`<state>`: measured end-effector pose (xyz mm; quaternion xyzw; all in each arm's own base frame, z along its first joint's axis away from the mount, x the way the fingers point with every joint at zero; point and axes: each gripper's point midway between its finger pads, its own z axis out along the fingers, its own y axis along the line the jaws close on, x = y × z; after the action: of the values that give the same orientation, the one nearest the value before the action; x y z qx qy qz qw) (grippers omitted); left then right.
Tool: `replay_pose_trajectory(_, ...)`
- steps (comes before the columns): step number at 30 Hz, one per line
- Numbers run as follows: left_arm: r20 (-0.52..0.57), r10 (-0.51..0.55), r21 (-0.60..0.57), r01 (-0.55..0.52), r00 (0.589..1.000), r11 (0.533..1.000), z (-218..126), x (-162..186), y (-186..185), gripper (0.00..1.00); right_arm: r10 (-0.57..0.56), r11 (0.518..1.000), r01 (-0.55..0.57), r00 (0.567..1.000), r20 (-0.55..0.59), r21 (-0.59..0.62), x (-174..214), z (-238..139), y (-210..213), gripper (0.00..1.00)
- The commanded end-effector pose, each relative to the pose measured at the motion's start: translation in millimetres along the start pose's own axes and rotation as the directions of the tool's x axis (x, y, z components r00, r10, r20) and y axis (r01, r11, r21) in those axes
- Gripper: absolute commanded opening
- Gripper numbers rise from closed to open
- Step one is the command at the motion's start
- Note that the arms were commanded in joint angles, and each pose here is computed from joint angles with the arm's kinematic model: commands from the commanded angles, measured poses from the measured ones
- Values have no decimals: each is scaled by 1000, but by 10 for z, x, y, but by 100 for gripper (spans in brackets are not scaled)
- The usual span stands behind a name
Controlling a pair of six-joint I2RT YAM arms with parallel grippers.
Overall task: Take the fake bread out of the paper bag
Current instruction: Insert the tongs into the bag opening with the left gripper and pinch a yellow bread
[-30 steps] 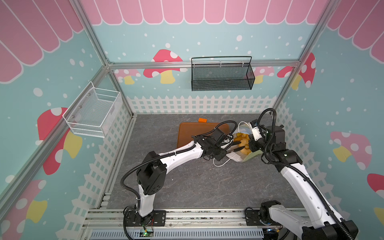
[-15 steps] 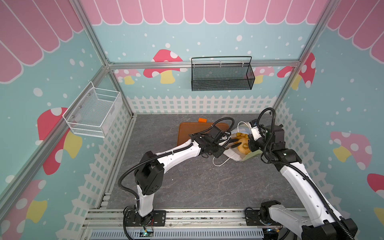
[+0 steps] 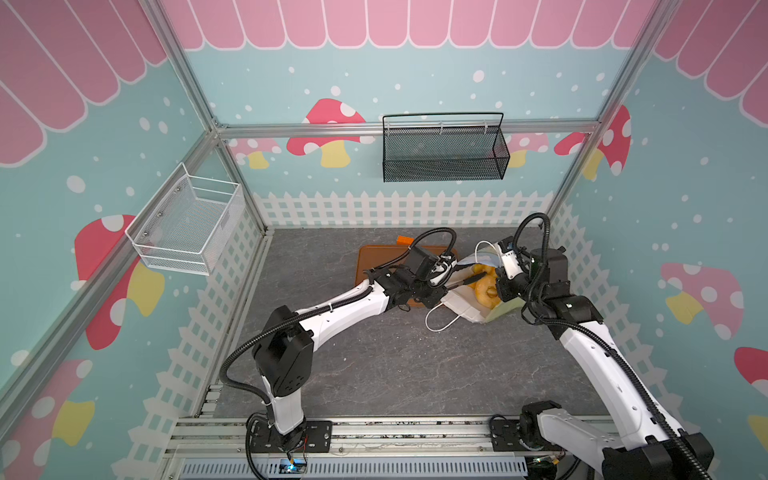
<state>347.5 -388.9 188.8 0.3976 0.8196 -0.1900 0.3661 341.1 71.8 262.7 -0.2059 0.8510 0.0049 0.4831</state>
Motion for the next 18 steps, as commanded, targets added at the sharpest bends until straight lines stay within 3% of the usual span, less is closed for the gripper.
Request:
replay_pose_trajectory(1, 113, 46, 36, -50, 993, 998, -123, -272, -50, 46, -14, 1000, 15, 999, 39, -26, -170, -57, 36, 0)
replay_pose_trajectory(18, 90, 121, 63, -127, 989, 990, 149, -222, -9, 51, -35, 999, 36, 999, 22, -36, -180, -36, 41, 0)
